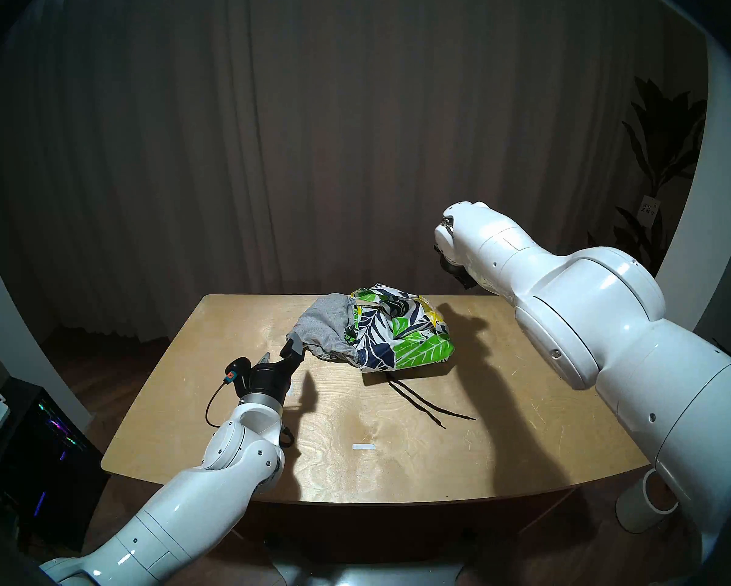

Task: Fold pants twice and stack them

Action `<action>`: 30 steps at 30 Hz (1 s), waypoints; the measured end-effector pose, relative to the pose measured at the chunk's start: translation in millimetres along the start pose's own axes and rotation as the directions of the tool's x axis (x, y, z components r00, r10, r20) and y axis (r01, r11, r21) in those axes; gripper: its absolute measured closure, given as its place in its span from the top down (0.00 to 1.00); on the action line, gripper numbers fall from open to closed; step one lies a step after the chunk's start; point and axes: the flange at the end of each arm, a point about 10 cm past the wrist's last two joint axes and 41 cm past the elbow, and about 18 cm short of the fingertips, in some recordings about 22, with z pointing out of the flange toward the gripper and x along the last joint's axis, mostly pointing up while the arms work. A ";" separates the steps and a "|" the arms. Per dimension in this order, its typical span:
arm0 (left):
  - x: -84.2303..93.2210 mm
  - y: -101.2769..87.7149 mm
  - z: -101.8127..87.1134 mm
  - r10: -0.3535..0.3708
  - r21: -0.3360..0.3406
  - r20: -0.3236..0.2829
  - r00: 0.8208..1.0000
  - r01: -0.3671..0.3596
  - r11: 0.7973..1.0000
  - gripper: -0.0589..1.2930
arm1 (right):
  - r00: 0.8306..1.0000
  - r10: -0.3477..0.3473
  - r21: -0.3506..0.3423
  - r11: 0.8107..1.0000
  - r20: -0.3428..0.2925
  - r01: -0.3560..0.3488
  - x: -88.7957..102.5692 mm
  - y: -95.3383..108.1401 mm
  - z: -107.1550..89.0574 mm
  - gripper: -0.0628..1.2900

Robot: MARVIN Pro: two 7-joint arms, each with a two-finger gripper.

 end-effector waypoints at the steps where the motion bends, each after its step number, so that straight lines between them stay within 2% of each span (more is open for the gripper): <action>1: -2.2 3.2 0.4 0.002 -0.008 0.006 1.000 -0.002 1.000 0.96 | 0.999 -0.012 0.001 1.000 0.032 0.012 -4.0 4.4 3.8 0.95; 7: -6.8 10.4 0.9 0.008 -0.024 0.017 1.000 -0.008 1.000 0.96 | 0.989 -0.048 0.028 0.999 0.142 0.045 -24.1 12.9 12.6 0.95; 10: -8.5 14.0 0.9 0.012 -0.032 0.016 1.000 -0.011 0.999 0.96 | 0.973 -0.075 0.066 0.996 0.217 0.062 -38.3 15.5 16.2 0.95; 20: -9.3 19.2 1.7 0.020 -0.043 0.005 1.000 -0.020 0.999 0.96 | 0.946 -0.108 0.121 0.990 0.305 0.074 -43.2 26.7 23.0 0.95; 27: -9.7 23.4 3.0 0.023 -0.049 -0.001 1.000 -0.023 0.999 0.96 | 0.911 -0.155 0.172 0.981 0.381 0.095 -52.0 31.9 24.1 0.95; 30: -9.7 24.5 3.5 0.023 -0.050 -0.004 1.000 -0.023 0.998 0.96 | 0.889 -0.187 0.206 0.973 0.418 0.108 -60.3 29.9 21.6 0.95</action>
